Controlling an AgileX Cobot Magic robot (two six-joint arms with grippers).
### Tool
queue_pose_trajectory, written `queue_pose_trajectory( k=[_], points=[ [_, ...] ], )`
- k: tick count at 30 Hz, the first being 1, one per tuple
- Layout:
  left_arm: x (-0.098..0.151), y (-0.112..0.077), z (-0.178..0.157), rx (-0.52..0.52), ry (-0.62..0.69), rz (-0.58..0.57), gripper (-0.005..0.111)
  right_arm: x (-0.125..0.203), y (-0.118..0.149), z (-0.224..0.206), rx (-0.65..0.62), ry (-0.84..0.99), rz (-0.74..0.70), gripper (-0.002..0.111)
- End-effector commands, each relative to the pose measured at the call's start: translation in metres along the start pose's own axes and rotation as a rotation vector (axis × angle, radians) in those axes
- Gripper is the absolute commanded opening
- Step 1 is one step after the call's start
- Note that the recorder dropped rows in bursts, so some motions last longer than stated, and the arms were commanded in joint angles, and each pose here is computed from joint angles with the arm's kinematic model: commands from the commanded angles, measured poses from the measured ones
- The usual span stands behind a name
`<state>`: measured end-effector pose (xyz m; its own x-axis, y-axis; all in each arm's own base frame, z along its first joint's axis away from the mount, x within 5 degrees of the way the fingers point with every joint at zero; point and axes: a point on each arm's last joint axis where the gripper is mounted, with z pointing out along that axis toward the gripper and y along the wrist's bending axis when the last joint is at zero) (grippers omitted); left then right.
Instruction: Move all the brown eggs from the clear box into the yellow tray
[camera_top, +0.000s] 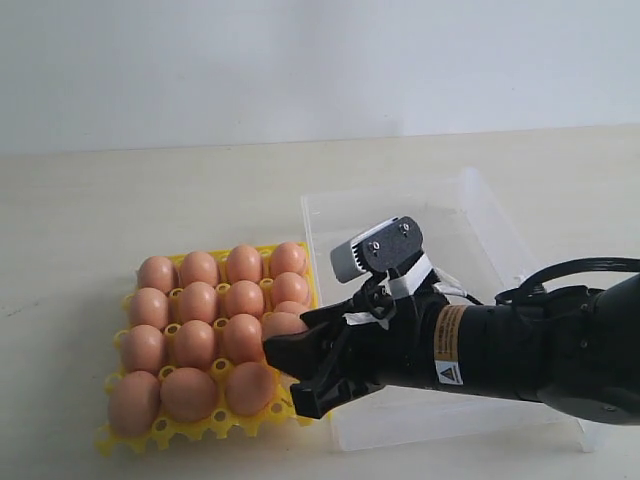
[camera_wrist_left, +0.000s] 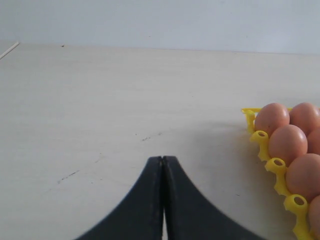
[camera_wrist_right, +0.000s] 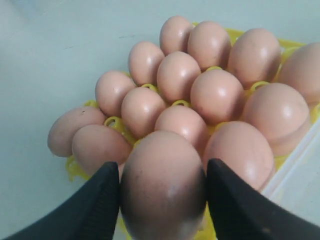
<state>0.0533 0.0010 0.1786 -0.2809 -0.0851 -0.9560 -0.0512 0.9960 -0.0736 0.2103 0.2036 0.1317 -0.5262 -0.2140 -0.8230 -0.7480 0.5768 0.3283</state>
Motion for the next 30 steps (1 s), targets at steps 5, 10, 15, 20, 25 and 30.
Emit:
queue_pose_trajectory(
  k=[5, 10, 15, 20, 25, 30],
  points=[
    [-0.002, -0.001, -0.001, 0.008, -0.019, -0.008, 0.0, -0.002, -0.003, -0.002, 0.043, -0.023, 0.013, 0.066],
    [-0.002, -0.001, -0.001, 0.008, -0.019, -0.008, 0.0, -0.003, -0.004, -0.002, 0.05, -0.028, 0.01, 0.07],
    [-0.002, -0.001, -0.001, 0.008, -0.019, -0.008, 0.0, -0.011, -0.001, -0.006, 0.05, -0.067, 0.011, 0.063],
    [-0.002, -0.001, -0.001, 0.008, -0.019, -0.008, 0.0, -0.032, -0.002, -0.028, 0.181, -0.112, 0.047, 0.036],
    [-0.002, -0.001, -0.001, 0.008, -0.019, -0.008, 0.0, -0.052, -0.003, -0.057, 0.348, -0.158, -0.038, 0.0],
    [-0.002, -0.001, -0.001, 0.008, -0.019, -0.008, 0.0, -0.067, -0.005, -0.078, 0.469, -0.234, -0.044, 0.0]
  ],
)
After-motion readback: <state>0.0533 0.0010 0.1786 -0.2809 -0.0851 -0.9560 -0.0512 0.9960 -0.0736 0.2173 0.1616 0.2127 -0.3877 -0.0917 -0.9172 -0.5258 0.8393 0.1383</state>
